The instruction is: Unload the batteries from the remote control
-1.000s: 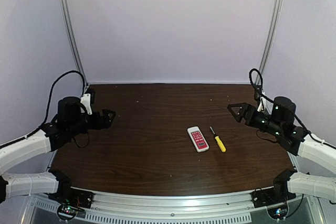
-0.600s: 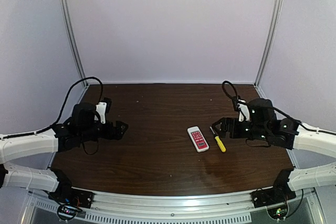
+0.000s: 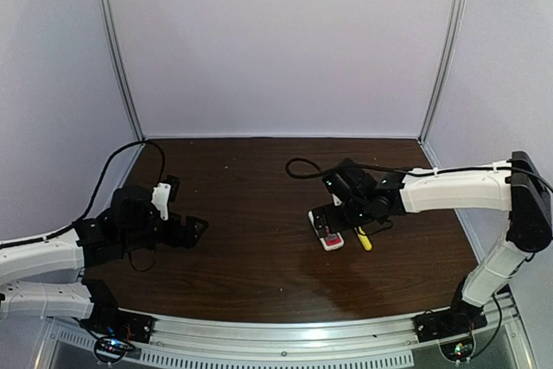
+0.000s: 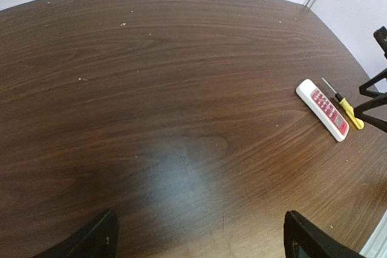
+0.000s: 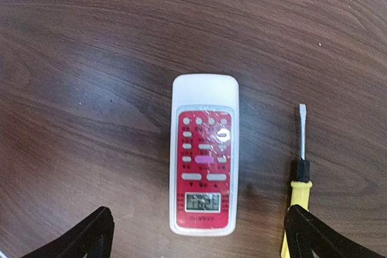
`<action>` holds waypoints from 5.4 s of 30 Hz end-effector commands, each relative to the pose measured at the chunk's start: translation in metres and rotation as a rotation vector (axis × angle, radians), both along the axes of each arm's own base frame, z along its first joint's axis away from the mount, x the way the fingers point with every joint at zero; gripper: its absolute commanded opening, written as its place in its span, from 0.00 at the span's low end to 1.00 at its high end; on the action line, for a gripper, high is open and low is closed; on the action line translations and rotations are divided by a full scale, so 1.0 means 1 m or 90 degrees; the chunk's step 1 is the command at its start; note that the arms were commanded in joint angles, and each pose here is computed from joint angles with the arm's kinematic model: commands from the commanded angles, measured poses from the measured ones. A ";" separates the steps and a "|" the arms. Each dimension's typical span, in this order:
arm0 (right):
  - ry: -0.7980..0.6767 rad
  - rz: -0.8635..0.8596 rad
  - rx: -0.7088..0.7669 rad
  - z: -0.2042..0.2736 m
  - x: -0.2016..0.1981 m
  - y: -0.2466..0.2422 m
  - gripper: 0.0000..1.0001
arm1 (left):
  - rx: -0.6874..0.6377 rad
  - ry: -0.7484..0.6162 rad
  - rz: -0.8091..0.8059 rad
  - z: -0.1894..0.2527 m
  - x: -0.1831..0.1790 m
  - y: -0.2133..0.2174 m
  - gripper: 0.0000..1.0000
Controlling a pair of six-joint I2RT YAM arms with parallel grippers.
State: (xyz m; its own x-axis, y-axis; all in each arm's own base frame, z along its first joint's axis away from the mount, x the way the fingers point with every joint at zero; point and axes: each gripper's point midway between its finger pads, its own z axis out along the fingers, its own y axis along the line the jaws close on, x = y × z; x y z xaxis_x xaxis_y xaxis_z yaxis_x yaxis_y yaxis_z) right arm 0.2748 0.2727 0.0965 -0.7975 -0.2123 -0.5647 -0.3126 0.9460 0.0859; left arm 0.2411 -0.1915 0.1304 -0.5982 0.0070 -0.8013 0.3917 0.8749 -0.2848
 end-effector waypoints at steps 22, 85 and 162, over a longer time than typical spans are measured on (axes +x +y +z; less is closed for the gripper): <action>0.204 0.031 -0.117 -0.069 0.064 0.011 0.92 | 0.011 0.020 0.027 -0.015 -0.009 0.014 0.96; -0.230 0.215 0.696 0.197 -0.024 0.117 0.41 | -0.315 -0.150 -0.319 0.086 -0.034 -0.092 0.97; -0.328 0.434 0.945 0.247 -0.120 0.177 0.33 | -0.428 -0.197 -0.600 0.143 -0.114 -0.141 0.55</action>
